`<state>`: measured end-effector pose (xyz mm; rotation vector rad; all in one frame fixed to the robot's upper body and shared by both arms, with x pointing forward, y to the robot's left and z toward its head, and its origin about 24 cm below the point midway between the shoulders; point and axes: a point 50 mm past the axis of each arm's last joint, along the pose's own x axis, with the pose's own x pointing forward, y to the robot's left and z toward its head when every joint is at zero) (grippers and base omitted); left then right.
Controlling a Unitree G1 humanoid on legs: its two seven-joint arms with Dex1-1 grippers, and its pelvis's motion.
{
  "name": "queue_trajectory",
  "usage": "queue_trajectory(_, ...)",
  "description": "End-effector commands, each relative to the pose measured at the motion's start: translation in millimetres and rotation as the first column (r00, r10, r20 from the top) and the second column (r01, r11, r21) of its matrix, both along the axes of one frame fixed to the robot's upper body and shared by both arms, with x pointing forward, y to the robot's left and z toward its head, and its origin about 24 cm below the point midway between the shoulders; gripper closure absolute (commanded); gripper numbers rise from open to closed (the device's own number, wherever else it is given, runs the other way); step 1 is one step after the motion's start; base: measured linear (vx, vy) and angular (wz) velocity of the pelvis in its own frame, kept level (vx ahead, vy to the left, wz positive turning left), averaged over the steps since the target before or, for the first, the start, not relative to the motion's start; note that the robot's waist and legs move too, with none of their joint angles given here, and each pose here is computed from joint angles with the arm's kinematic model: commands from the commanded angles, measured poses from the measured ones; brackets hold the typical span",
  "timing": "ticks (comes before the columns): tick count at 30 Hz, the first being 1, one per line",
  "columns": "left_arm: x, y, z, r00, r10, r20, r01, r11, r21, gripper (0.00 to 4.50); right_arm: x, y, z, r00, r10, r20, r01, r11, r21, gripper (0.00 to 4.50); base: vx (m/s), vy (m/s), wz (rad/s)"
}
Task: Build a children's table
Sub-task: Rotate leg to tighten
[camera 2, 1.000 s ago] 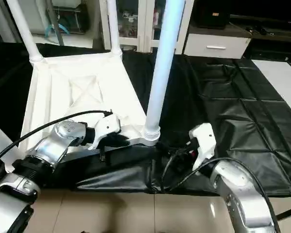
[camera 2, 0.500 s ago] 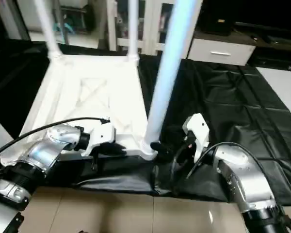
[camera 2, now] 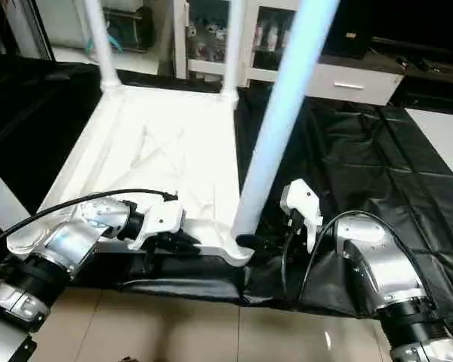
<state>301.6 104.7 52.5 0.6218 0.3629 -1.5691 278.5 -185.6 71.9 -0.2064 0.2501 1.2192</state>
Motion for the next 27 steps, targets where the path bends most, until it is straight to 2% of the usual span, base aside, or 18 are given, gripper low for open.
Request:
queue_trajectory(1,-13.1,-8,-15.5,0.995,-0.074,-0.072,0.077,0.996,0.034,4.44,2.1,-1.6,3.8,1.0,0.022,0.017,-0.022,1.0,-0.015,0.6,0.0,0.0,0.0)
queue_trajectory(2,-12.2,-8,-15.1,0.995,-0.072,-0.069,0.075,0.997,0.036,4.44,0.8,-1.6,2.5,0.999,0.048,0.005,-0.048,0.999,-0.025,0.6,0.0,0.0,0.0)
queue_trajectory(3,-11.6,-8,-14.9,0.995,-0.072,-0.067,0.075,0.996,0.038,4.48,-0.2,-1.4,1.4,0.998,0.065,-0.002,-0.065,0.997,-0.033,0.78,0.0,0.0,0.0)
queue_trajectory(5,-9.8,-8,-14.3,0.996,-0.068,-0.061,0.071,0.997,0.043,4.48,-2.7,-1.0,-2.0,0.994,0.105,-0.021,-0.106,0.993,-0.051,0.78,0.0,0.0,0.0)
queue_trajectory(6,-9.3,-8,-14.1,0.996,-0.068,-0.059,0.071,0.996,0.045,4.5,-3.4,-0.5,-2.9,0.993,0.115,-0.027,-0.117,0.992,-0.052,1.06,0.0,0.0,0.0)
queue_trajectory(9,-8.1,-8,-13.4,0.996,-0.066,-0.054,0.068,0.997,0.048,4.5,-3.6,0.4,-4.4,0.991,0.131,-0.034,-0.133,0.99,-0.053,1.16,0.0,0.0,0.0)
queue_trajectory(10,-7.4,-8,-13.1,0.997,-0.064,-0.052,0.067,0.997,0.049,4.5,-3.6,1.0,-5.3,0.989,0.143,-0.041,-0.146,0.988,-0.056,1.31,0.0,0.0,0.0)
queue_trajectory(16,-6.9,-7,-13.4,0.997,-0.063,-0.05,0.066,0.996,0.054,4.5,-2.5,0.0,-6.8,0.986,0.158,-0.047,-0.161,0.985,-0.06,1.85,0.0,0.0,0.0)
queue_trajectory(20,-6.9,-5,-14.8,0.997,-0.063,-0.055,0.066,0.996,0.063,4.5,-3.7,-1.0,-9.1,0.981,0.185,-0.063,-0.19,0.979,-0.078,2.05,0.0,0.0,0.0)
queue_trajectory(22,-6.6,-5,-15.0,0.997,-0.062,-0.055,0.066,0.996,0.065,4.5,-4.2,-1.3,-10.4,0.979,0.192,-0.067,-0.197,0.977,-0.086,2.3,0.0,0.0,0.0)
queue_trajectory(27,-5.7,-4,-14.7,0.996,-0.063,-0.057,0.067,0.995,0.071,4.5,-4.7,-1.6,-15.0,0.98,0.185,-0.075,-0.191,0.977,-0.091,2.53,0.0,0.0,0.0)
